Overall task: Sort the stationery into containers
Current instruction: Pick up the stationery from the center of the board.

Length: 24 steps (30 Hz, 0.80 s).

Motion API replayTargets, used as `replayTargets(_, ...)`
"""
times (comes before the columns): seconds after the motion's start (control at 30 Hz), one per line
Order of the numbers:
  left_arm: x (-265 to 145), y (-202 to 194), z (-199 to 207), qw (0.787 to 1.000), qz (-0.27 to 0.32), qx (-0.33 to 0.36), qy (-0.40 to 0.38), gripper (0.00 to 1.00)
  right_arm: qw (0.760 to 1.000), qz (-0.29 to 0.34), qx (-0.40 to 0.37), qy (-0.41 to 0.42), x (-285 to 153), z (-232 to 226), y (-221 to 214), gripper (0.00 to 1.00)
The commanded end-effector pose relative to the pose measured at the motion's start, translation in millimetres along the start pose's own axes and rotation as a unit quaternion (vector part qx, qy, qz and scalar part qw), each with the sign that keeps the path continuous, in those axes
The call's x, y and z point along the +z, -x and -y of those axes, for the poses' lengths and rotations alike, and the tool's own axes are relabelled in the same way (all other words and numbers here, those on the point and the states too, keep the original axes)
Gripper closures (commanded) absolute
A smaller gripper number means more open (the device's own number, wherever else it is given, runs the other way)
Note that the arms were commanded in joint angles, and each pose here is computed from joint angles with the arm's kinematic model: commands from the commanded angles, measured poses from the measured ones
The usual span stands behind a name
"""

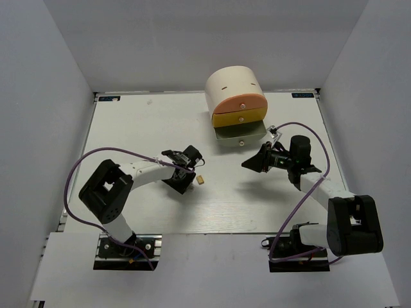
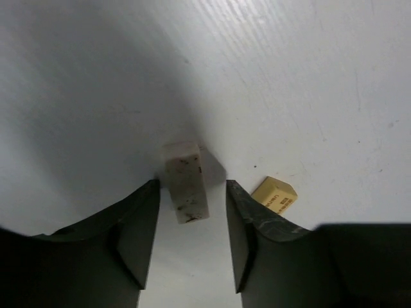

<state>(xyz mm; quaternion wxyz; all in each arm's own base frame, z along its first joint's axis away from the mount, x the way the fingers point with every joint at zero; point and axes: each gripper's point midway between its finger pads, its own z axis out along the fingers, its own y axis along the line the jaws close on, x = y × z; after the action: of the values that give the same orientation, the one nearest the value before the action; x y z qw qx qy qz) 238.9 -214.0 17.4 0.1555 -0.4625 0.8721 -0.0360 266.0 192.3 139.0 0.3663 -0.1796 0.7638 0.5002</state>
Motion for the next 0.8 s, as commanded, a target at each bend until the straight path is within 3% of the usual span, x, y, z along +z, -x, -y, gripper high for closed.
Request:
replayTargets(0.0, 10.4, -1.3, -1.8, 1.000, -0.009, 0.012, 0.011, 0.46, 0.998, 0.015, -0.063, 0.026, -3.4, -15.1, 23.5, 0.61)
replayTargets(0.07, 10.4, -1.6, 0.9, 1.000, -0.010, 0.015, 0.005, 0.56, 0.997, 0.016, -0.067, 0.028, -3.9, -17.1, 25.5, 0.61)
replayTargets(0.1, 9.9, -3.4, 0.3, 1.000, -0.015, 0.020, 0.005, 0.67, 0.997, 0.016, -0.065, 0.029, -4.0, -16.7, 25.0, 0.61)
replayTargets(0.17, 5.8, -2.8, 4.6, 1.000, -0.016, 0.022, -0.006, 0.77, 0.997, 0.015, -0.068, 0.034, -4.6, -19.7, 26.1, 0.61)
replayTargets(0.2, 0.3, -3.3, 7.0, 0.999, -0.022, 0.026, -0.015, 0.88, 0.997, 0.017, -0.069, 0.032, -5.8, -19.3, 27.8, 0.61)
replayTargets(0.3, -16.6, 0.1, 17.1, 0.998, -0.024, 0.034, -0.049, 1.00, 0.995, 0.019, -0.096, 0.036, -7.7, -21.4, 32.6, 0.58)
replayTargets(0.43, -65.8, 6.2, 68.1, 0.982, -0.008, 0.066, -0.178, 1.00, 0.991, 0.020, -0.131, 0.027, -11.3, -20.1, 42.8, 0.53)
replayTargets(0.47, -77.7, 4.4, 80.2, 0.971, -0.010, 0.100, -0.217, 1.00, 0.990, 0.022, -0.140, 0.025, -11.5, -20.3, 46.2, 0.53)
replayTargets(0.5, -98.0, 6.4, 108.4, 0.954, -0.004, 0.094, -0.283, 1.00, 0.989, 0.027, -0.147, 0.017, -12.8, -18.5, 52.4, 0.51)
replayTargets(0.63, -138.6, 7.6, 150.7, 0.907, 0.010, 0.109, -0.406, 1.00, 0.982, 0.048, -0.180, -0.025, -17.6, -6.9, 70.2, 0.47)
replayTargets(0.77, -158.7, 14.8, 190.3, 0.886, 0.036, 0.094, -0.452, 1.00, 0.976, 0.077, -0.186, -0.081, -26.3, 8.8, 88.7, 0.46)
